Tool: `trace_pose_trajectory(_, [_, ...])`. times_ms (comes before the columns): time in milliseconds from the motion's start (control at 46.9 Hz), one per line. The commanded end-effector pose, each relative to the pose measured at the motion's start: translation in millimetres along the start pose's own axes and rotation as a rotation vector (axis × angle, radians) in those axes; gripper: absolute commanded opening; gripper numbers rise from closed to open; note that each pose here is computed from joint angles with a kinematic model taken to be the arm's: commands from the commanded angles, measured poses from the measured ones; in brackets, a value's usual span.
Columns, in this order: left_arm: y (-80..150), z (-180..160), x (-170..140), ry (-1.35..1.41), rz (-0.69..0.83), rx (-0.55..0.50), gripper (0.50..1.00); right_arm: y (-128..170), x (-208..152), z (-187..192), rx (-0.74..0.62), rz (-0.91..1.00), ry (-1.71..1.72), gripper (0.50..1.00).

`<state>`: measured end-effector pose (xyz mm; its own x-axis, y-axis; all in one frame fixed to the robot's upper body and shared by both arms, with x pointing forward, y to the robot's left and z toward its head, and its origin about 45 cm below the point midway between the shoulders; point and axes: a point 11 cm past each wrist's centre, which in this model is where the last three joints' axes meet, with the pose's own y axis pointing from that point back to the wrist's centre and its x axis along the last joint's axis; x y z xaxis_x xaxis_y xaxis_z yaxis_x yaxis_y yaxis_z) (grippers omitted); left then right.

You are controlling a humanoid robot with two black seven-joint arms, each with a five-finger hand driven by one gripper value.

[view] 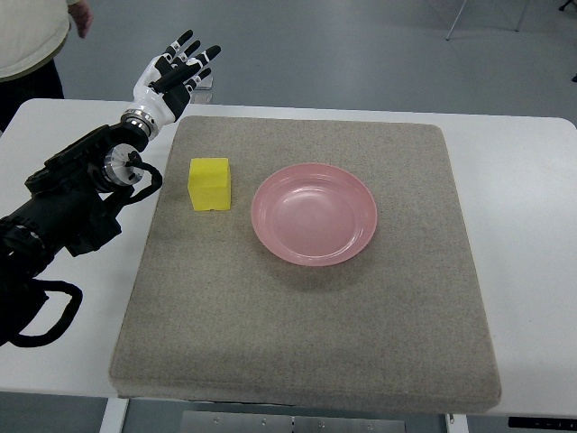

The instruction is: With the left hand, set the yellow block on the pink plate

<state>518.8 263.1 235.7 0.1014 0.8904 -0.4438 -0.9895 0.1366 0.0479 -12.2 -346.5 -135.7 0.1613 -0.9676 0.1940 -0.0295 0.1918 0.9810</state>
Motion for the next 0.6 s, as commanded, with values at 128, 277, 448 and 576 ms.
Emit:
trace_pose_trajectory(128, [-0.3, 3.0, -0.4, 0.003, 0.0, -0.022, 0.988, 0.0, -0.3, 0.0, 0.0, -0.001, 0.0, 0.924])
trace_pose_trajectory(277, [-0.3, 3.2, -0.4, 0.003, 0.0, -0.024, 0.988, 0.0, 0.2, 0.0, 0.0, 0.001, 0.0, 0.924])
trace_pose_trajectory(448, [-0.3, 3.5, -0.5, 0.003, -0.002, -0.027, 0.99, 0.0, -0.3, 0.0, 0.0, -0.001, 0.0, 0.924])
trace_pose_trajectory(576, [-0.6, 4.4, -1.0, 0.003, -0.003, -0.029, 0.99, 0.0, -0.3, 0.0, 0.0, -0.001, 0.0, 0.924])
